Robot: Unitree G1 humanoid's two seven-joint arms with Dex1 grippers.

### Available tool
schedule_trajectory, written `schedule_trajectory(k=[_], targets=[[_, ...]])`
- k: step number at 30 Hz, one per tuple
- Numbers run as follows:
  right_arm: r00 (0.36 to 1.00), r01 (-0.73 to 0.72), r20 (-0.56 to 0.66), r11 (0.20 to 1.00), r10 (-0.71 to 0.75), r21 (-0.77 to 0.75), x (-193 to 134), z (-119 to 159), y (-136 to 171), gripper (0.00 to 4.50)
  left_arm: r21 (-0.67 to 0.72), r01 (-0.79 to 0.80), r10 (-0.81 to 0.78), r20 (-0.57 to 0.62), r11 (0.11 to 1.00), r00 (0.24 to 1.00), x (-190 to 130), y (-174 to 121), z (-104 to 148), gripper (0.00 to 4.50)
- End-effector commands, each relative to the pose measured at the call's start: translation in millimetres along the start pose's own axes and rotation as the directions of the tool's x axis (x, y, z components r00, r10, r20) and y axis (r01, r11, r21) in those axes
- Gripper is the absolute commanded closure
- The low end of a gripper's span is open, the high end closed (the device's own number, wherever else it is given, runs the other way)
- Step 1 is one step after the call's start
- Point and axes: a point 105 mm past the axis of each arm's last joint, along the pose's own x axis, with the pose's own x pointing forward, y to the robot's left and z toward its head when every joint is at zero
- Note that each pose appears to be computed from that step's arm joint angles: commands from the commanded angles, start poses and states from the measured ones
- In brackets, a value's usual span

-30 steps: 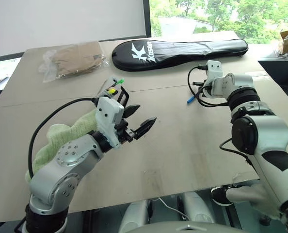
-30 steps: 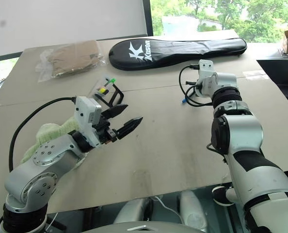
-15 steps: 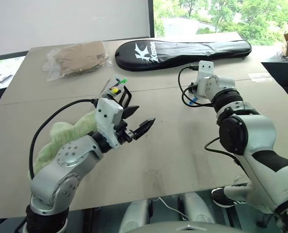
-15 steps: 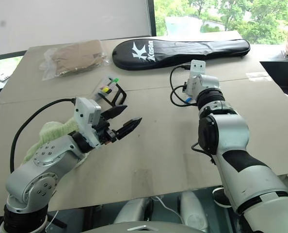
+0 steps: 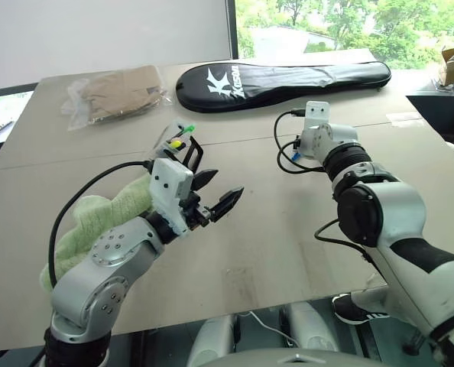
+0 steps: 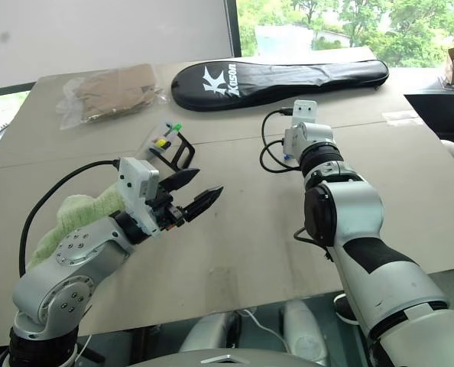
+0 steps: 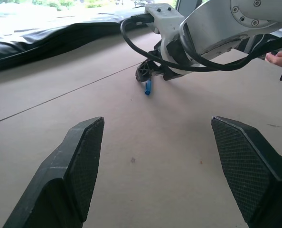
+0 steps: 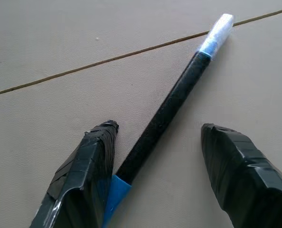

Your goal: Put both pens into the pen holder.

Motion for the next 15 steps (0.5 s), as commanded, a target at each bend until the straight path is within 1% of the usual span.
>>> schedule_trajectory(k=[1, 4, 5, 6, 9, 13, 15], targets=[[0.996, 0.010, -0.085, 0.999, -0.006, 0.051, 5.5, -18.6, -4.6, 1.48, 0.047, 0.012, -0.014, 0.052, 0.999, 0.999, -0.3, -6.4, 13.2, 0.77], [0.993, 0.004, -0.118, 0.997, 0.004, 0.071, 8.6, -29.6, -3.2, 2.33, 0.051, 0.013, -0.015, 0.051, 0.999, 0.999, 0.4, -5.6, 13.5, 0.77], [0.993, 0.004, -0.119, 0.998, 0.004, 0.066, 9.1, -31.4, -2.7, 2.81, 0.052, 0.012, -0.015, 0.051, 0.999, 0.999, 0.3, -5.1, 13.6, 0.77], [0.993, 0.001, -0.120, 0.998, 0.007, 0.065, 9.4, -32.6, -1.9, 3.16, 0.054, 0.011, -0.014, 0.051, 0.998, 0.999, 0.2, -4.6, 13.7, 0.77], [0.992, -0.016, -0.124, 0.998, 0.023, 0.063, 9.4, -33.3, -0.5, 4.47, 0.055, 0.007, -0.009, 0.052, 0.998, 0.999, -0.1, -3.5, 14.1, 0.77], [0.992, -0.039, -0.122, 0.999, 0.039, 0.002, 10.7, -30.7, -8.1, 4.49, 0.047, 0.004, -0.007, 0.054, 0.999, 0.999, -0.2, -3.6, 14.1, 0.77], [0.994, -0.088, -0.078, 0.992, 0.081, -0.086, 10.7, -20.6, -11.0, 4.49, 0.009, 0.005, -0.005, 0.069, 1.000, 0.998, 1.2, -3.4, 16.0, 0.77]])
